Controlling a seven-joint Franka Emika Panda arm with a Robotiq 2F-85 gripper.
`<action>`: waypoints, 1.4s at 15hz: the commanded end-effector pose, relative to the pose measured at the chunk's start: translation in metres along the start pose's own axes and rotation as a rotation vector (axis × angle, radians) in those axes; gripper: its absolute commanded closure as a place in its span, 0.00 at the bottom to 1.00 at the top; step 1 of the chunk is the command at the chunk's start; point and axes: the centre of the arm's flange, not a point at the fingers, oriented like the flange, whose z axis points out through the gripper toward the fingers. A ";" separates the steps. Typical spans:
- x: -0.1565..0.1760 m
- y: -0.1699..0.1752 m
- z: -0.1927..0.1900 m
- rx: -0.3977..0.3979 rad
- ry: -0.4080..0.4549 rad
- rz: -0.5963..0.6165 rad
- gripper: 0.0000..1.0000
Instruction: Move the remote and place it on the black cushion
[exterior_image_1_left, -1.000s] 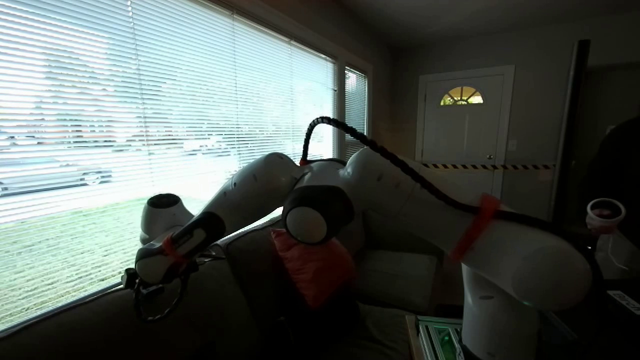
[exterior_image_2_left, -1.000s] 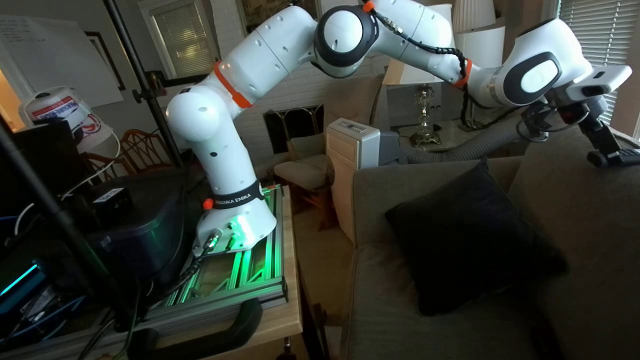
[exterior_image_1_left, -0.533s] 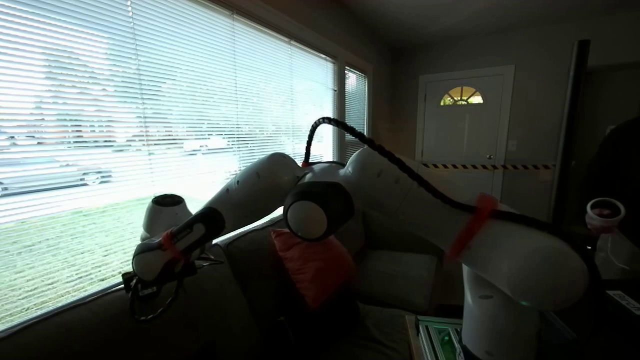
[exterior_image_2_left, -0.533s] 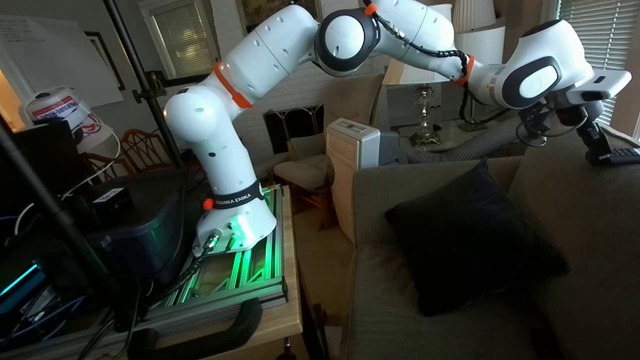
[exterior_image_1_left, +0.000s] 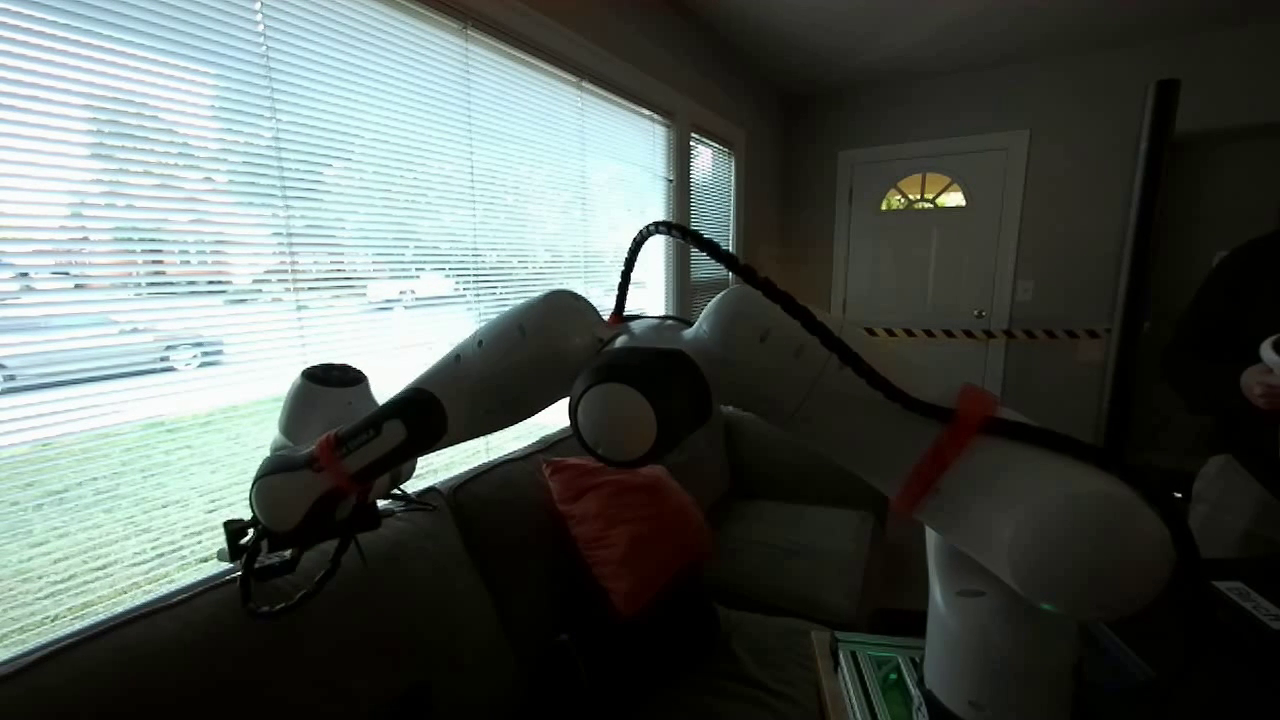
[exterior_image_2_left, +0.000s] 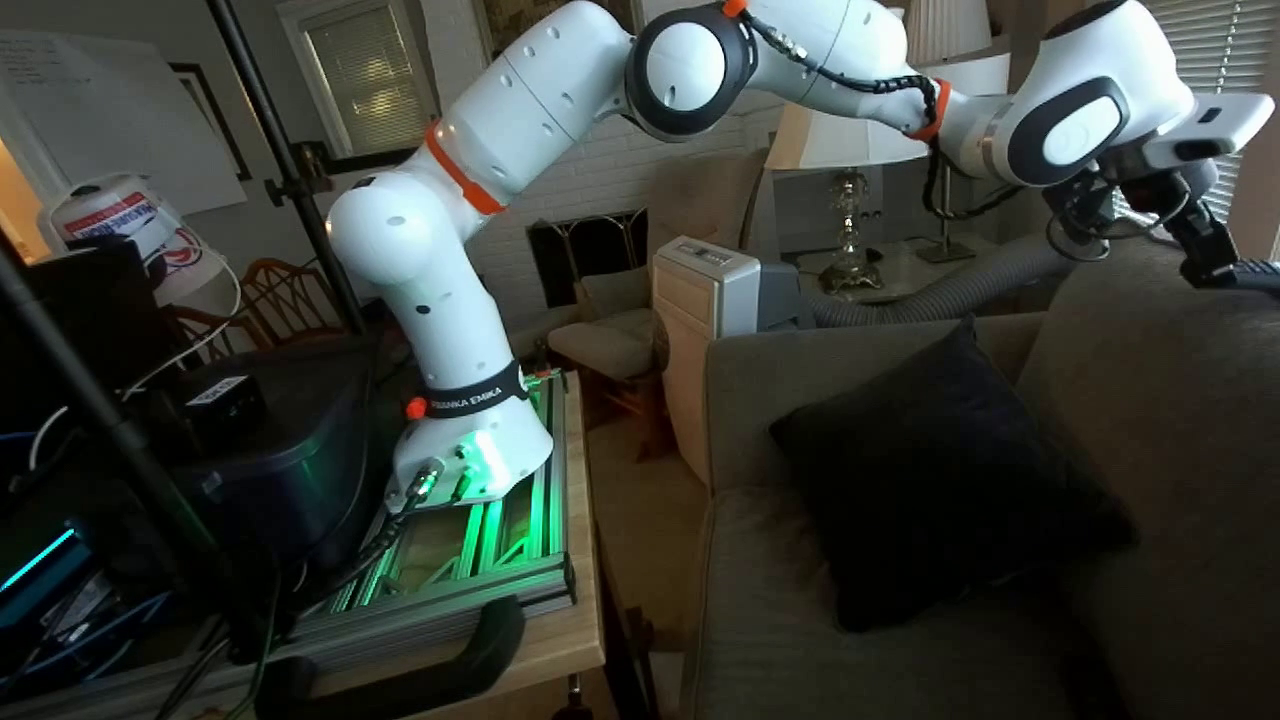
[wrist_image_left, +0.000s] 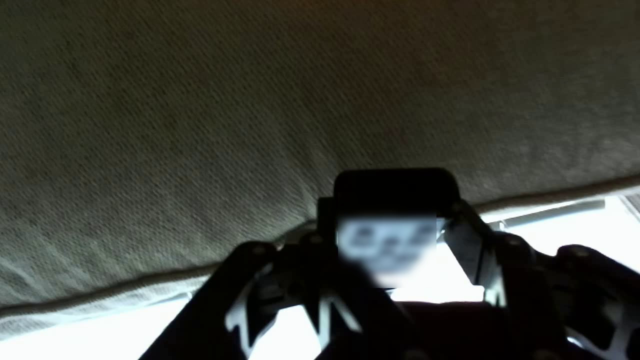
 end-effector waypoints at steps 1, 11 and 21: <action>0.005 -0.018 -0.058 0.124 0.033 -0.021 0.68; 0.014 -0.087 -0.175 0.625 -0.077 -0.091 0.68; -0.070 -0.063 -0.129 0.706 -0.382 -0.421 0.68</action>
